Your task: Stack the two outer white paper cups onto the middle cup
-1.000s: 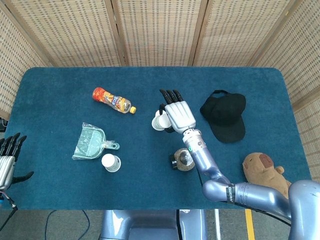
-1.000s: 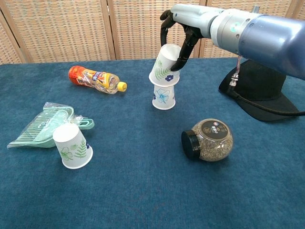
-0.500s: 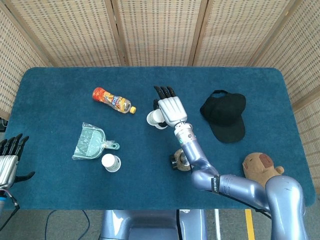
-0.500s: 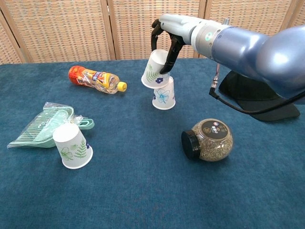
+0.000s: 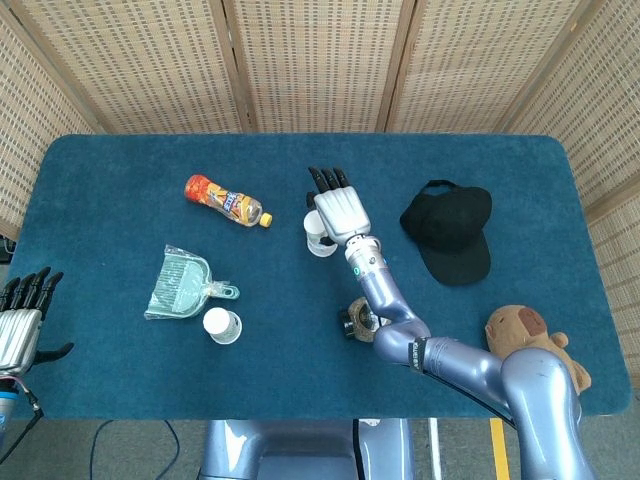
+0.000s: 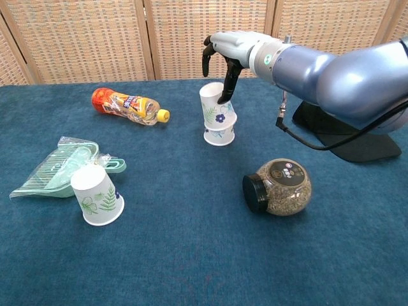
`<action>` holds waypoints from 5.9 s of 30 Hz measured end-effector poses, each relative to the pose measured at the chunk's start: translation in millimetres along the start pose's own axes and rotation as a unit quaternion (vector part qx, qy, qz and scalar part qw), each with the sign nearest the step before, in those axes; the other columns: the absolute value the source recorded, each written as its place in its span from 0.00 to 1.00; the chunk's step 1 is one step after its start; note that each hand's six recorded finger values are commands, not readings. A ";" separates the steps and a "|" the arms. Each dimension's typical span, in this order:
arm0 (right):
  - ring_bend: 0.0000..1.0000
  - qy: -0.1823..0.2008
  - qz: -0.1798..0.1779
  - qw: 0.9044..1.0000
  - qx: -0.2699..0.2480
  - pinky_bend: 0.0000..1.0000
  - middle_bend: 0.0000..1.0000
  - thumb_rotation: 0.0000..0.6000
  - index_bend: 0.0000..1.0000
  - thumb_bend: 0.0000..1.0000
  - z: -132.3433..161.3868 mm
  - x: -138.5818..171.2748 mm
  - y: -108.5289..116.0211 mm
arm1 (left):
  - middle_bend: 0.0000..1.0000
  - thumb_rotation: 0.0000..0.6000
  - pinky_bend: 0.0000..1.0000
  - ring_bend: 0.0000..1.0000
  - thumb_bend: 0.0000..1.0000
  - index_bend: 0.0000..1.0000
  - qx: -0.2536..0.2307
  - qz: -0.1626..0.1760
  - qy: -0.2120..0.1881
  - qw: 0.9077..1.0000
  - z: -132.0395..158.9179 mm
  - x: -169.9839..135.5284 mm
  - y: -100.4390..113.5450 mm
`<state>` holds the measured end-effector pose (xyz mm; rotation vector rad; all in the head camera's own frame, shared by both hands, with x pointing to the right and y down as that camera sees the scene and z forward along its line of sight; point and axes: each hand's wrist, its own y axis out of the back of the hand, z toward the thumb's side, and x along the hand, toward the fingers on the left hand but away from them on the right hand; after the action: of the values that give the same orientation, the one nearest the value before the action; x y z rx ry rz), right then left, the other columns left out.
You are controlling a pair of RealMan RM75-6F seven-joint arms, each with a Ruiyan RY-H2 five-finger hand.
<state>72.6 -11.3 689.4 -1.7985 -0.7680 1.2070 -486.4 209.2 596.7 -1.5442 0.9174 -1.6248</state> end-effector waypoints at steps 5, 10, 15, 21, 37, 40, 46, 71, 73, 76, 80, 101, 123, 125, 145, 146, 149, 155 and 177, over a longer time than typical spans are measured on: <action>0.00 -0.008 0.001 1.000 -0.002 0.00 0.00 1.00 0.31 0.20 -6.8 4.7 2.0 | 0.00 1.00 0.00 0.00 0.02 0.00 -0.001 0.000 -0.006 1.000 2.8 -1.4 0.1; 0.00 -0.012 0.001 1.000 -0.001 0.00 0.00 1.00 0.30 0.20 -15.6 15.6 3.6 | 0.00 1.00 0.00 0.00 0.02 0.00 -0.002 0.005 -0.010 1.000 4.3 -3.3 2.3; 0.00 -0.018 -0.001 1.000 -0.002 0.00 0.00 1.00 0.29 0.20 -28.9 31.2 2.9 | 0.00 1.00 0.00 0.00 0.02 0.00 -0.003 0.006 -0.011 1.000 4.6 -4.8 3.1; 0.00 -0.034 -0.017 0.999 -0.010 0.00 0.00 1.00 0.25 0.20 -66.0 74.3 1.1 | 0.00 1.00 0.00 0.00 0.02 0.00 -0.006 0.005 -0.016 1.000 6.7 -7.0 2.8; 0.00 -0.095 -0.076 0.992 -0.036 0.00 0.00 1.00 0.24 0.20 -177.8 243.8 0.9 | 0.00 1.00 0.00 0.00 0.02 0.00 -0.005 -0.010 -0.048 0.999 25.1 -15.6 -4.7; 0.00 -0.100 -0.080 0.991 -0.048 0.00 0.00 1.00 0.24 0.20 -185.9 265.8 -1.4 | 0.00 1.00 0.00 0.00 0.02 0.00 -0.008 -0.016 -0.060 0.998 31.8 -18.9 -6.8; 0.00 -0.103 -0.085 0.990 -0.053 0.00 0.00 1.00 0.24 0.20 -199.1 294.1 -5.8 | 0.00 1.00 0.00 0.00 0.15 0.06 -0.023 -0.030 -0.084 0.996 48.7 -17.0 -6.2; 0.00 -0.106 -0.104 0.985 -0.084 0.00 0.00 1.00 0.24 0.20 -214.0 299.7 4.7 | 0.00 1.00 0.00 0.00 0.24 0.24 0.012 -0.136 -0.207 0.969 177.6 59.2 -6.4; 0.00 -0.106 -0.104 0.985 -0.085 0.00 0.00 1.00 0.24 0.20 -214.6 299.4 4.9 | 0.00 1.00 0.00 0.00 0.24 0.24 0.014 -0.139 -0.214 0.967 187.0 59.0 -9.3; 0.00 -0.106 -0.105 0.985 -0.086 0.00 0.00 1.00 0.25 0.20 -214.9 299.2 5.5 | 0.00 1.00 0.00 0.00 0.24 0.24 0.015 -0.144 -0.222 0.964 198.5 57.5 -13.1; 0.00 -0.106 -0.107 0.984 -0.092 0.00 0.00 1.00 0.25 0.20 -215.8 299.5 6.5 | 0.00 1.00 0.00 0.00 0.24 0.26 0.017 -0.148 -0.230 0.962 210.0 55.6 -17.8; 0.00 -0.110 -0.111 0.983 -0.101 0.00 0.00 1.00 0.25 0.20 -219.1 300.8 9.3 | 0.00 1.00 0.00 0.00 0.29 0.40 0.035 -0.143 -0.224 0.963 223.5 58.3 -32.1; 0.00 -0.134 -0.118 0.977 -0.112 0.00 0.00 1.00 0.25 0.20 -234.6 303.0 15.5 | 0.00 1.00 0.00 0.00 0.34 0.38 -0.001 -0.033 -0.247 0.968 263.1 98.0 46.1; 0.00 -0.138 -0.116 0.977 -0.112 0.00 0.00 1.00 0.25 0.20 -237.3 302.5 14.5 | 0.00 1.00 0.00 0.00 0.34 0.38 -0.005 -0.017 -0.251 0.968 271.8 105.9 53.3; 0.00 -0.168 -0.091 0.973 -0.130 0.00 0.00 1.00 0.25 0.20 -260.0 293.7 -0.9 | 0.00 1.00 0.00 0.00 0.33 0.37 -0.026 0.063 -0.266 0.962 367.1 181.1 55.6; 0.00 -0.169 -0.090 0.972 -0.133 0.00 0.00 1.00 0.25 0.20 -261.0 293.4 -1.7 | 0.00 1.00 0.00 0.00 0.33 0.37 -0.025 0.062 -0.267 0.961 370.6 182.6 54.9; 0.00 -0.176 -0.086 0.971 -0.138 0.00 0.00 1.00 0.25 0.20 -266.0 292.7 -3.3 | 0.00 1.00 0.00 0.00 0.33 0.37 -0.024 0.058 -0.270 0.961 381.3 186.4 51.4; 0.00 -0.182 -0.090 0.968 -0.144 0.00 0.00 1.00 0.25 0.20 -270.7 292.4 -2.0 | 0.00 1.00 0.00 0.00 0.32 0.35 -0.016 0.064 -0.271 0.960 394.7 193.2 49.9; 0.00 -0.173 -0.087 0.971 -0.140 0.00 0.00 1.00 0.24 0.20 -266.9 293.7 -2.4 | 0.00 1.00 0.00 0.00 0.23 0.04 -0.029 0.049 -0.271 0.961 381.5 178.4 44.2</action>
<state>426.0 154.9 618.7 -1.7127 -1.3260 1.3652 -111.5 23.1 661.5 -1.8225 0.7233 -1.0247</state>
